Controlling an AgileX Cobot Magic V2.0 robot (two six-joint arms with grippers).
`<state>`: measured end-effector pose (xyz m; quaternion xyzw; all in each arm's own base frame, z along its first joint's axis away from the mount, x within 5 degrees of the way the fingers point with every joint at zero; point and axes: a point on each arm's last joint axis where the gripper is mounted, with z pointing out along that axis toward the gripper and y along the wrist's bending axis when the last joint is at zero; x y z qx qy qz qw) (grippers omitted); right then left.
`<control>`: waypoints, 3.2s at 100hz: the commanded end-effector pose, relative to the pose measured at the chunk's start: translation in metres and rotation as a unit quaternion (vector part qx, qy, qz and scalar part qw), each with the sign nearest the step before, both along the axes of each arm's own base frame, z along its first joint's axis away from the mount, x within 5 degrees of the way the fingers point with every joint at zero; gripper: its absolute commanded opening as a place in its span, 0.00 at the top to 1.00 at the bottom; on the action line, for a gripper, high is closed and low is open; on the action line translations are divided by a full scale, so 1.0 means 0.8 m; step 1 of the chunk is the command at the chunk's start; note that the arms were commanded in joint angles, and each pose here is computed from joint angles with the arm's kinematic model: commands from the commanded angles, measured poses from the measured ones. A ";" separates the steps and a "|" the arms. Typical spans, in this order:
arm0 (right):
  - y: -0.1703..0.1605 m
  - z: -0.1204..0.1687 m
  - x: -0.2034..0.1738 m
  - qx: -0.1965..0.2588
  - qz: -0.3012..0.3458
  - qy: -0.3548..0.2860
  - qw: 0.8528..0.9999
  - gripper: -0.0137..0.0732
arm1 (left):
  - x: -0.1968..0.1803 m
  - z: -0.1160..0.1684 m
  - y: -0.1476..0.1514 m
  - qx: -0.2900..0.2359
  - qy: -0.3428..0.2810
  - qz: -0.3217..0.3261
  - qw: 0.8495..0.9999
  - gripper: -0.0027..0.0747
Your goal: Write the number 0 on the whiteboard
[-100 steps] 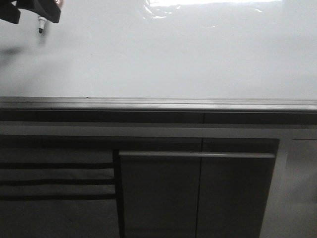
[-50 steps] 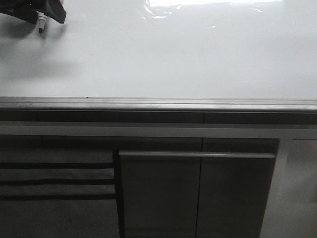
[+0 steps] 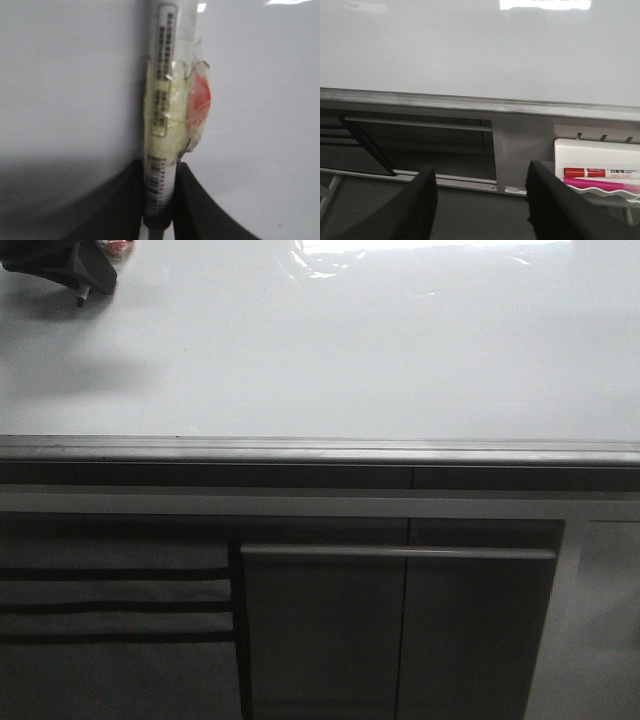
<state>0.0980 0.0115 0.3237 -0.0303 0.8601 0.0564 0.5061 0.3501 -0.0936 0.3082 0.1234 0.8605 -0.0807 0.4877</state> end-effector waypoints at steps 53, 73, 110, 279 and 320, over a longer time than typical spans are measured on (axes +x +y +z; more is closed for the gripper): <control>0.050 0.036 0.034 0.012 0.263 0.028 0.964 0.43 | -0.184 0.057 -0.089 0.213 0.127 -0.366 0.897 0.99; 0.082 0.032 0.054 -0.027 0.412 0.076 0.908 0.43 | -0.239 0.054 -0.135 0.240 0.123 -0.473 0.839 0.99; 0.158 0.031 0.067 -0.129 0.572 0.016 0.810 0.43 | -0.267 0.054 -0.155 0.246 0.110 -0.516 0.813 0.99; 0.198 0.024 0.093 -0.110 0.582 -0.004 0.806 0.82 | -0.253 0.059 -0.158 0.261 0.051 -0.494 0.828 0.97; 0.187 0.045 0.078 -0.110 0.575 -0.039 0.810 0.82 | -0.247 0.087 -0.137 0.206 0.013 -0.432 0.878 0.39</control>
